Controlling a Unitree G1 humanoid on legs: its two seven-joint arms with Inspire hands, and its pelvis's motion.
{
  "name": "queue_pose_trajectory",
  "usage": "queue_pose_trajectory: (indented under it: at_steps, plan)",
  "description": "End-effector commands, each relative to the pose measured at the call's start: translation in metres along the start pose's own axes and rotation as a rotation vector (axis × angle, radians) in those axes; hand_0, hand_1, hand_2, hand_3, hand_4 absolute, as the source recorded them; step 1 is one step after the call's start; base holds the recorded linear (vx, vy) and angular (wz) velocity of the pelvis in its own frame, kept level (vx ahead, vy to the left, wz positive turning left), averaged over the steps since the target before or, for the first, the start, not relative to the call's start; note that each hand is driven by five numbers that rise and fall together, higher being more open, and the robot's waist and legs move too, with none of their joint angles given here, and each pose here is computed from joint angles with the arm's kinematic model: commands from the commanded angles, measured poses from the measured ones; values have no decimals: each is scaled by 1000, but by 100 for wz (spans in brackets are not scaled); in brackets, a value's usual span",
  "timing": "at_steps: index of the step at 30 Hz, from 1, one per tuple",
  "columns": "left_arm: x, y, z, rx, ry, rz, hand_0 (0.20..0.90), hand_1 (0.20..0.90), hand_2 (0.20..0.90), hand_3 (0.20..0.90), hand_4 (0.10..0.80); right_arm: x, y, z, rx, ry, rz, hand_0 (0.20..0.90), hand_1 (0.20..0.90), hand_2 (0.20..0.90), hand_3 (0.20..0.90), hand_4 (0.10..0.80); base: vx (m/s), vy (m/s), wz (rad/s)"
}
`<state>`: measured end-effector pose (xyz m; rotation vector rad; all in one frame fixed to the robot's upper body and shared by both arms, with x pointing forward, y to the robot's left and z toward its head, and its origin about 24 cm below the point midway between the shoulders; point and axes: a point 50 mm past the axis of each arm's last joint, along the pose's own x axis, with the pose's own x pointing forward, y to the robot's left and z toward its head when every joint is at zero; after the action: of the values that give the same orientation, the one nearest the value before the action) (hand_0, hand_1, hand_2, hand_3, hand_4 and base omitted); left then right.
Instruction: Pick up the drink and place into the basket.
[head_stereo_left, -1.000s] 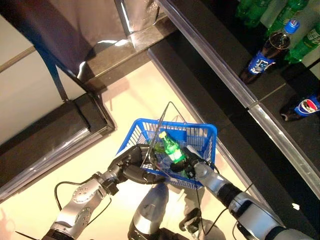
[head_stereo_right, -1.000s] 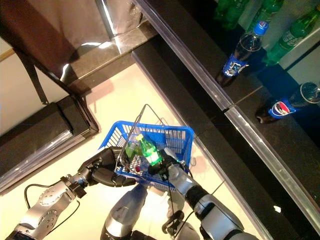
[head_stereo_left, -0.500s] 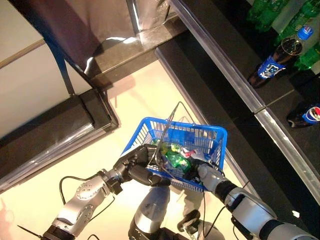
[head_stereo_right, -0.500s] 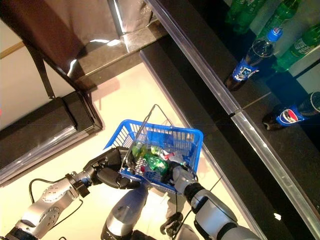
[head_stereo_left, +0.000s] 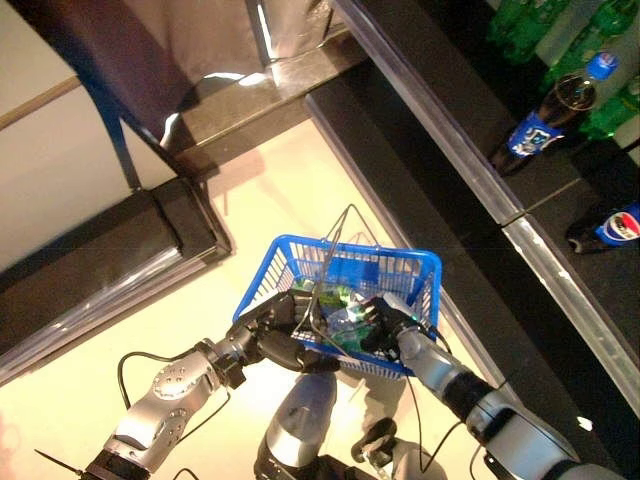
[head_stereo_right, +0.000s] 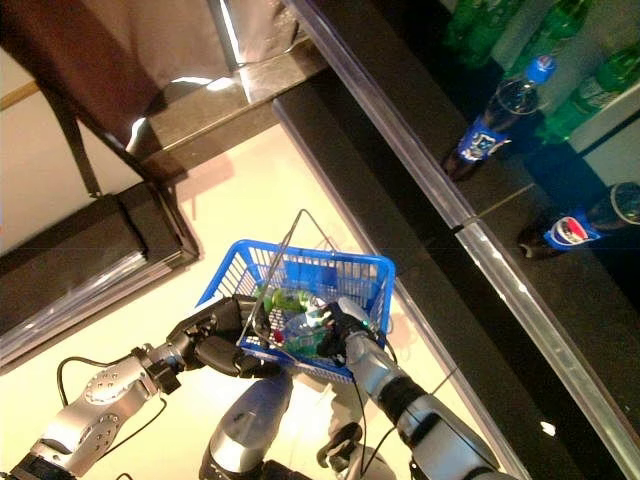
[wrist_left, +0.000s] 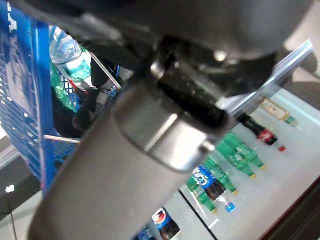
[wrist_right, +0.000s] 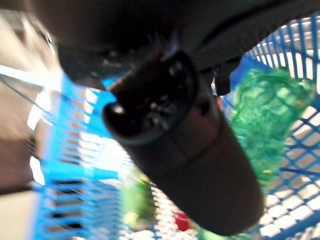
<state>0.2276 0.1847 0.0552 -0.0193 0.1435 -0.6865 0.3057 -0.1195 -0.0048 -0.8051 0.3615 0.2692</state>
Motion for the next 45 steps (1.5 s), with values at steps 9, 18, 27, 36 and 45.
queue_pose_trajectory:
  at_steps: [9,18,27,36,45]
  plan:
    - [-25,-5,90,191,-666,49,300,300,300,200,100,-53,-90,5,157,-320,-287,900,900,900,900,800,16,-15,-17]
    - [-38,19,47,246,-465,306,300,300,300,200,100,-93,-107,21,407,-578,-221,900,900,900,900,800,27,-20,-5]
    - [-56,39,-39,114,-95,630,300,300,300,200,100,-82,-70,-37,520,-332,-149,900,900,900,900,800,-5,4,-18]
    - [-85,24,-137,-148,264,855,300,300,300,200,100,-74,17,-115,574,141,25,900,900,900,900,800,-11,-1,-39]
    - [-109,3,-198,-332,578,997,300,300,300,200,100,-124,101,-211,592,713,218,900,900,900,900,800,-10,33,-11]
